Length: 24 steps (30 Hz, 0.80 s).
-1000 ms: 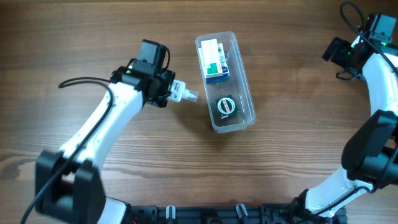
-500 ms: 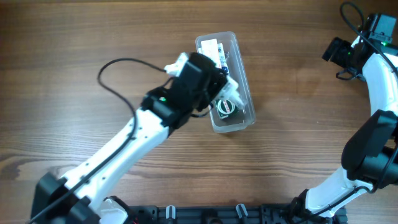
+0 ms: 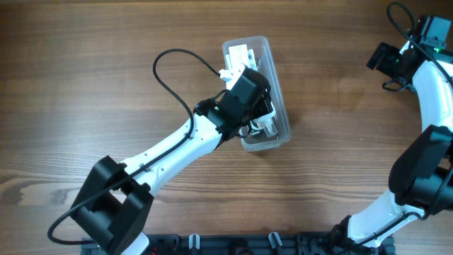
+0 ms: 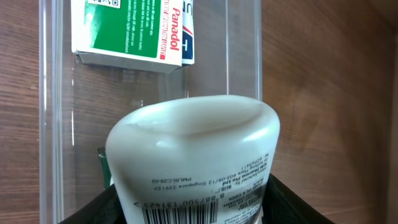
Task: Pack container
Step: 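Carry the bottle over the container and lower it in lengthwise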
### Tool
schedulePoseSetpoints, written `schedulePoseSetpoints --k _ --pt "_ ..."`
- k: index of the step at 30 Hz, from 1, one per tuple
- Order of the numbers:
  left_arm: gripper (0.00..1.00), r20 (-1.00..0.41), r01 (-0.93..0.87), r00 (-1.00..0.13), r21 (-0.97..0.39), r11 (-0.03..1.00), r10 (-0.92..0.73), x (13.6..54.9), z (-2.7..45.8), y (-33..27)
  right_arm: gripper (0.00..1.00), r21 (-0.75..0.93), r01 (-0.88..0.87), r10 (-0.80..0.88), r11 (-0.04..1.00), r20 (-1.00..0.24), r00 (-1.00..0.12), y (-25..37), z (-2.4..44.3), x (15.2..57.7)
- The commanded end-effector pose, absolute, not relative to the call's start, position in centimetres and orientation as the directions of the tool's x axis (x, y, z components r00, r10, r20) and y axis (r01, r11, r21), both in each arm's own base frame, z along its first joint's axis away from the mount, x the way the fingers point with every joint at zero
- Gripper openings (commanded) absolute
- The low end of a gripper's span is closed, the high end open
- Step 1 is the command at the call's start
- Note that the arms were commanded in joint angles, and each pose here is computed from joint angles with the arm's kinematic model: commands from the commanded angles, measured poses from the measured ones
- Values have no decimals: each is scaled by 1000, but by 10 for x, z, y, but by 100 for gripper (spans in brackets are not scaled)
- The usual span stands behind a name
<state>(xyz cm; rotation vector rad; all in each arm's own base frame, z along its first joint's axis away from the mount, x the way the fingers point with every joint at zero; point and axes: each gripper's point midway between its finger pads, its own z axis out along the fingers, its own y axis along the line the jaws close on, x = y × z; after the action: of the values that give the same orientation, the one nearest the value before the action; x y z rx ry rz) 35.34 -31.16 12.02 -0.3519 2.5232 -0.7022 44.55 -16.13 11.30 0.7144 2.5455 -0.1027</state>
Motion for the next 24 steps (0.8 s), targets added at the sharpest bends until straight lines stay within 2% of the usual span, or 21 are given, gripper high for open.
schedulePoseSetpoints --k 1,9,17,19,24 --pt "54 -440 -56 -839 -515 856 -319 357 123 -313 100 58 518 483 853 -462 -743 -162 105 444" --pt "65 -435 -60 -843 -507 860 -316 356 121 -311 100 58 518 483 853 -462 -743 -162 105 444" --pt "69 -421 -66 -854 -496 866 -306 352 117 -309 100 58 518 483 853 -462 -743 -162 105 444" --pt "77 -400 -84 -868 -464 882 -293 345 109 -302 100 58 518 483 853 -462 -743 -162 105 444" --pt "83 -387 -79 -886 -420 904 -257 337 102 -296 100 58 518 483 853 -462 -744 -162 105 444"
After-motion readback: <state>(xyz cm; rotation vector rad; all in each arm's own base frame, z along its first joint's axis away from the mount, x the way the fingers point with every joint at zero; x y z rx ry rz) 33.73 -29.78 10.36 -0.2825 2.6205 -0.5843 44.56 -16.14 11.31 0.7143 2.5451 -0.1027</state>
